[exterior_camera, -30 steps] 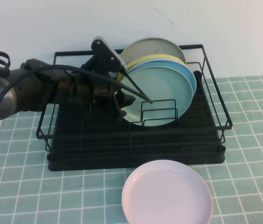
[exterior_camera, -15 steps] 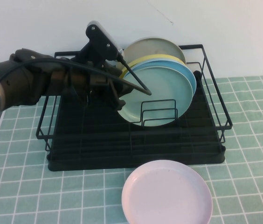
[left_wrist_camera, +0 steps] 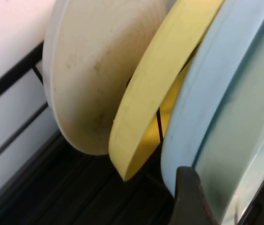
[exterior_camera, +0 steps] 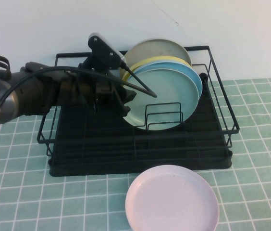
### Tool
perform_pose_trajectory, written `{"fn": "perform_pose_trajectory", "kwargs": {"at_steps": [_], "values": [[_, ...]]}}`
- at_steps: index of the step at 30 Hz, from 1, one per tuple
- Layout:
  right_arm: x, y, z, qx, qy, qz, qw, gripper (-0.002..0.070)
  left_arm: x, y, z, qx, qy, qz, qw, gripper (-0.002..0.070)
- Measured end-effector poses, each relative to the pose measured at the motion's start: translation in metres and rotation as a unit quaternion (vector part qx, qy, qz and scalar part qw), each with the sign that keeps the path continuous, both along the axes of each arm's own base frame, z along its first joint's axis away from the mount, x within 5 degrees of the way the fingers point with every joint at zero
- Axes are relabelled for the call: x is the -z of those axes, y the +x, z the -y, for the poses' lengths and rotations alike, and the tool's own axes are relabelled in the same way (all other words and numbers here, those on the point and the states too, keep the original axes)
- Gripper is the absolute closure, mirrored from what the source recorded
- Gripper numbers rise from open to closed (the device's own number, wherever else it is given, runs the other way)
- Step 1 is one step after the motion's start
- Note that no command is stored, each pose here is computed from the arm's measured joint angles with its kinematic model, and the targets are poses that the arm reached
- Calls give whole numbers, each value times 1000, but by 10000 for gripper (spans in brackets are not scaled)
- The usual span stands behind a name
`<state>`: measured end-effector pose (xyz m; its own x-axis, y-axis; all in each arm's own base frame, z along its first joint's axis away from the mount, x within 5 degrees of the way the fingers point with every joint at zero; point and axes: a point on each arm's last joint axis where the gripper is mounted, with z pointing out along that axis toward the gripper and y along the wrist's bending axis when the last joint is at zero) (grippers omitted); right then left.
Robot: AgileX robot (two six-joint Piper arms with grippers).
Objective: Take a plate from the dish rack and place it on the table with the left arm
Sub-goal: Grasp the plate from the shelf
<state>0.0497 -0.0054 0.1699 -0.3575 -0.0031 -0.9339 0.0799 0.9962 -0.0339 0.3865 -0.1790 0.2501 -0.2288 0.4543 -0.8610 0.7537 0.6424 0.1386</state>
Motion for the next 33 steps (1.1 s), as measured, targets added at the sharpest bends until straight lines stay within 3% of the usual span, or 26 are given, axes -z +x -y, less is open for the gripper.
{"fn": "perform_pose_trajectory", "kwargs": {"at_steps": [6,10,15,18,20,27,33], "values": [[0,0,0,0,0,0,1000,678,13,5,2,-11,-18,-20,1000,303],[0,0,0,0,0,0,1000,678,21,8,5,-8,-32,-28,999,342],[0,0,0,0,0,0,1000,678,25,10,7,-4,-40,-20,999,446],[0,0,0,0,0,0,1000,678,25,10,7,-3,-40,-19,999,574],[0,0,0,0,0,0,1000,678,25,12,6,-10,-35,-14,999,617],[0,0,0,0,0,0,1000,678,19,12,4,-15,-35,-7,999,629],[0,0,0,0,0,0,1000,678,-13,1,2,-5,-45,25,999,629]]}}
